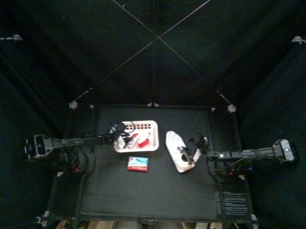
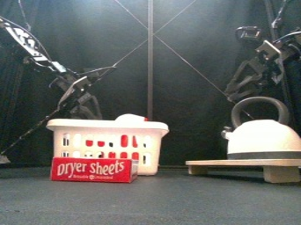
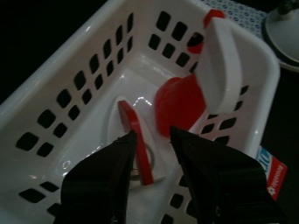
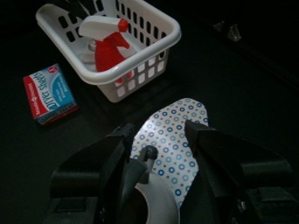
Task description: Grab spray bottle
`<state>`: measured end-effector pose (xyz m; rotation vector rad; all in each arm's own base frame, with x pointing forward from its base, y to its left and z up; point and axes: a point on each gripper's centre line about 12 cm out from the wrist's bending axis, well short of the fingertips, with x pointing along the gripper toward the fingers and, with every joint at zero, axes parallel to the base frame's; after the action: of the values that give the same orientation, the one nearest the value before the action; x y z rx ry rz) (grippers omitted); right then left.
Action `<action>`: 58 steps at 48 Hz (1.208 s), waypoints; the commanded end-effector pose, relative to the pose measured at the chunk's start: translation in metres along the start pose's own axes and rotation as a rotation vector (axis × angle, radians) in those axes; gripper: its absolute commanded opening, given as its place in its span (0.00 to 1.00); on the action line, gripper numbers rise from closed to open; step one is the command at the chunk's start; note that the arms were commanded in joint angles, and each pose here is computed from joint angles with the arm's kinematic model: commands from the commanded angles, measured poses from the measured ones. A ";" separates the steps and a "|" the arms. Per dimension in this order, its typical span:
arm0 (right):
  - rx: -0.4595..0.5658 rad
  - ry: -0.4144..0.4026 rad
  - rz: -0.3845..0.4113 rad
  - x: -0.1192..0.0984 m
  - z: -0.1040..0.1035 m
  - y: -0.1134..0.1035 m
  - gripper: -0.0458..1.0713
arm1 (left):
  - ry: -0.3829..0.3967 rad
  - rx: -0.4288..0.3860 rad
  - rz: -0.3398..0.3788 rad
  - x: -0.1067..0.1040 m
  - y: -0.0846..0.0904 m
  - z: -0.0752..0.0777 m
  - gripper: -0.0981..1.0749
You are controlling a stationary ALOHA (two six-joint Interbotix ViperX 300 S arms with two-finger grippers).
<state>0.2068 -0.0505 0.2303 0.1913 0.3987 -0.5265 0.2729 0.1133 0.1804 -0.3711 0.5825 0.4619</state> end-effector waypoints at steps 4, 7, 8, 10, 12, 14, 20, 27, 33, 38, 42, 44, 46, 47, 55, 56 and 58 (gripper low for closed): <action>0.009 -0.008 0.003 0.000 0.005 0.002 0.81 | -0.055 0.069 -0.076 -0.004 -0.024 0.017 0.75; 0.007 -0.008 0.003 0.000 0.005 0.002 0.81 | -0.059 0.087 -0.093 -0.005 -0.030 0.018 0.75; 0.007 -0.008 0.003 0.000 0.005 0.002 0.81 | -0.060 0.091 -0.096 -0.005 -0.032 0.019 0.75; 0.008 -0.010 0.004 0.000 0.005 0.001 0.81 | -0.064 0.096 -0.102 -0.005 -0.035 0.021 0.75; 0.008 -0.010 0.005 0.000 0.005 0.002 0.81 | -0.071 0.098 -0.107 -0.005 -0.036 0.023 0.75; 0.007 -0.008 0.003 0.000 0.005 0.002 0.81 | -0.076 0.100 -0.112 -0.006 -0.039 0.025 0.75; 0.007 -0.008 0.003 0.000 0.005 0.002 0.81 | -0.077 0.110 -0.124 -0.005 -0.043 0.027 0.77; 0.008 -0.010 0.004 0.000 0.005 0.001 0.81 | -0.068 0.118 -0.113 0.000 -0.044 0.028 0.81; 0.008 -0.010 0.004 0.000 0.005 0.001 0.81 | -0.071 0.114 -0.101 0.003 -0.044 0.035 0.81; 0.007 -0.008 0.003 0.000 0.005 0.002 0.81 | -0.065 0.114 -0.098 0.008 -0.046 0.037 0.81; 0.008 -0.010 0.004 0.000 0.005 0.001 0.81 | -0.046 0.109 -0.082 0.016 -0.043 0.036 0.81; 0.007 -0.008 0.003 0.000 0.005 0.002 0.81 | -0.032 0.108 -0.075 0.021 -0.043 0.034 0.81; 0.007 -0.008 0.003 0.000 0.004 0.001 0.81 | -0.025 0.108 -0.073 0.025 -0.043 0.034 0.81; 0.006 -0.007 0.003 0.000 0.004 0.001 0.81 | -0.021 0.109 -0.073 0.026 -0.044 0.034 0.81; 0.006 -0.007 0.003 0.000 0.004 0.001 0.81 | -0.002 0.112 -0.066 0.042 -0.046 0.036 0.81; 0.006 -0.007 0.003 0.000 0.004 0.001 0.81 | -0.002 0.112 -0.066 0.043 -0.046 0.037 0.81; 0.006 -0.007 0.003 0.000 0.004 0.001 0.81 | -0.001 0.113 -0.062 0.045 -0.046 0.038 0.80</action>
<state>0.2066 -0.0505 0.2305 0.1933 0.3983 -0.5265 0.3377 0.1025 0.1817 -0.2849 0.6227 0.3667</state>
